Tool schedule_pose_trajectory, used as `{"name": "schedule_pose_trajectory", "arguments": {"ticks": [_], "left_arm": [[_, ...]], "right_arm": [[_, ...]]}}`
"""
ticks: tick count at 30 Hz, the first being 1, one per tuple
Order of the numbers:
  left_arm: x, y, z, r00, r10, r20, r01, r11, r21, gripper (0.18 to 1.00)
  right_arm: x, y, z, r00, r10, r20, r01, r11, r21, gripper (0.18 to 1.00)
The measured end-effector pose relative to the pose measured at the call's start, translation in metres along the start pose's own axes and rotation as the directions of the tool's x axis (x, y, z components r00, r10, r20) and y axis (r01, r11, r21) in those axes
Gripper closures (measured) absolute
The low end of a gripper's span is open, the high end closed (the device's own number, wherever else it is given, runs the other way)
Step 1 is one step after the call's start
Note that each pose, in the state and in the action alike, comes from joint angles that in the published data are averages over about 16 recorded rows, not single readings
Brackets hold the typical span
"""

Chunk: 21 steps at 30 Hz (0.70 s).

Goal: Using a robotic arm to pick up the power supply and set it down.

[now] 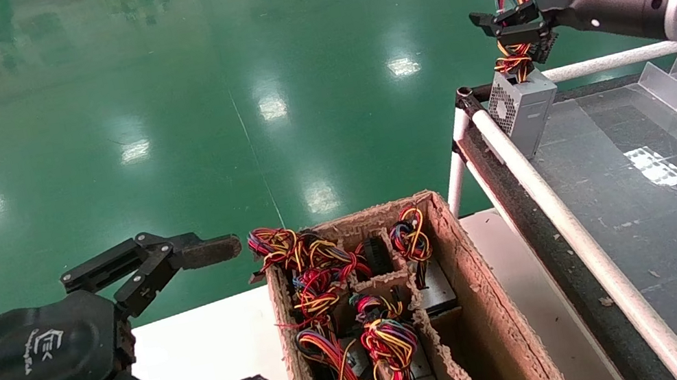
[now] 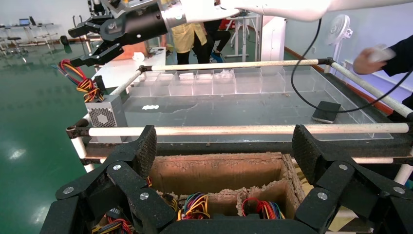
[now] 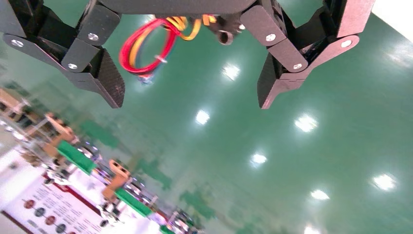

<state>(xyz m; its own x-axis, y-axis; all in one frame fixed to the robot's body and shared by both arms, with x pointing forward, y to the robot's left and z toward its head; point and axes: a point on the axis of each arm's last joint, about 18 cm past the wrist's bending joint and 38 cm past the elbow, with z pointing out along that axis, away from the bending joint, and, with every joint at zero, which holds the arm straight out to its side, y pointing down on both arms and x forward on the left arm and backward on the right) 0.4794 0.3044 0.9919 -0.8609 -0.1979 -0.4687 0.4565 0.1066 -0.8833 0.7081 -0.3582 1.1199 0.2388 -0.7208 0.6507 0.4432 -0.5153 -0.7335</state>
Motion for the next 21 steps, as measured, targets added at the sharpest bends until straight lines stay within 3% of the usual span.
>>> {"name": "schedule_pose_trajectory", "arguments": {"ticks": [11,21], "left_arm": [[0.0,0.0,0.0,1.0,0.0,0.0,0.0,1.0,0.0,0.184],[0.0,0.0,0.0,1.0,0.0,0.0,0.0,1.0,0.0,0.184]], "right_arm": [[-0.032,0.0,-0.032,0.986,0.098,0.137,-0.116,0.985,0.127,0.188],[-0.067,-0.007,-0.07,0.945,0.143,0.295,-0.208,0.957,0.202,0.178]]}}
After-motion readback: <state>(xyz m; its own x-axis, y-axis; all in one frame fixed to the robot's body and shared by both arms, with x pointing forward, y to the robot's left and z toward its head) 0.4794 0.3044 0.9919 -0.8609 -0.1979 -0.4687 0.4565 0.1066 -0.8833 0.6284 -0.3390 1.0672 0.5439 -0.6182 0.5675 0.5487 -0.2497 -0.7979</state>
